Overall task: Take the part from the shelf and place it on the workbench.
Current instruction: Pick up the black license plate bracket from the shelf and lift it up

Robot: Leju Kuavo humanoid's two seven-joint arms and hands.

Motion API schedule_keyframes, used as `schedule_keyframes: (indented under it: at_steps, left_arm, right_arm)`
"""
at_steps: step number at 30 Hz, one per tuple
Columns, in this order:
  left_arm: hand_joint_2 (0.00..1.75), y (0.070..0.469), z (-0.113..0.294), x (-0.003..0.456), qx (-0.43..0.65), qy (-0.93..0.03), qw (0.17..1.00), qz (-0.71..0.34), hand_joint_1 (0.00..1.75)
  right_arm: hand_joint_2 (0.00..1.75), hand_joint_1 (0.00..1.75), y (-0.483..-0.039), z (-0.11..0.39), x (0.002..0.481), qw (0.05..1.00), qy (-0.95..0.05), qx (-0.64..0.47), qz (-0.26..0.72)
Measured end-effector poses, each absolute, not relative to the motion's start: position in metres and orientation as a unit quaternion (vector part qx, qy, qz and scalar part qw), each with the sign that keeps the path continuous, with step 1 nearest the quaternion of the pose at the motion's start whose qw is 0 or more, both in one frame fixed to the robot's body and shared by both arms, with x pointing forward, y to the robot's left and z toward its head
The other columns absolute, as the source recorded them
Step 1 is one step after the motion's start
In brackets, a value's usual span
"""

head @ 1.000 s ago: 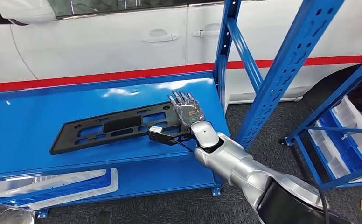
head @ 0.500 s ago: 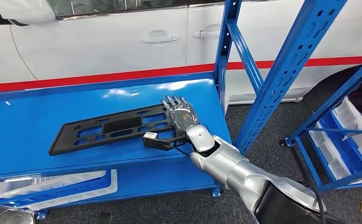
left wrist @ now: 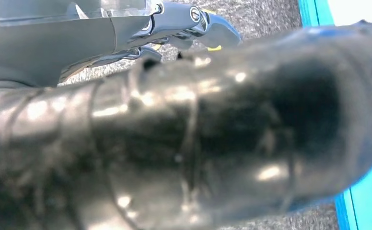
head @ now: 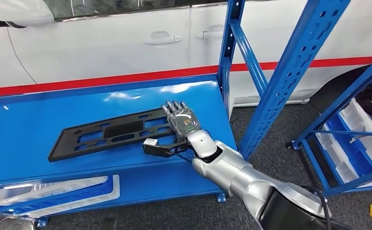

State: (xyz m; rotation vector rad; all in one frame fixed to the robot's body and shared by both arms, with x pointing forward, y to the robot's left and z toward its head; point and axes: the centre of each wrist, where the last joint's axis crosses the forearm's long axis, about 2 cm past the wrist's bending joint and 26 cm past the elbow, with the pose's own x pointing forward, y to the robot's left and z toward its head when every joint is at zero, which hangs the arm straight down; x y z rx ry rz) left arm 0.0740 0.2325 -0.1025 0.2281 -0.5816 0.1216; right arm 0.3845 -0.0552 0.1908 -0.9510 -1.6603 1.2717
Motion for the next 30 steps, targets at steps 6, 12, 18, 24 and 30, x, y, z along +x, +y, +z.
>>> schedule_keyframes:
  at_steps: [6,12,18,24,30]
  left_arm:
    - [0.0,0.232,-0.102,0.073,0.111,-0.287,0.95,0.058,0.0]
    - [0.0,0.231,-0.103,0.072,0.111,-0.286,0.95,0.058,0.0]
    - [0.0,0.231,-0.103,0.073,0.11,-0.286,0.95,0.057,0.0]
    - [0.0,0.231,-0.103,0.072,0.11,-0.286,0.95,0.055,0.0]
    - [0.0,0.231,-0.102,0.073,0.11,-0.287,0.95,0.054,0.0]
  right_arm:
    - [1.75,0.0,-0.053,0.19,0.383,0.409,-0.66,-0.373,0.507]
    - [1.75,0.0,-0.052,0.186,0.38,0.412,-0.657,-0.368,0.514]
    - [1.75,0.0,-0.048,0.187,0.378,0.409,-0.66,-0.363,0.514]
    - [1.75,0.0,-0.044,0.185,0.373,0.411,-0.662,-0.356,0.516]
    - [1.75,0.0,-0.042,0.185,0.372,0.411,-0.663,-0.354,0.516]
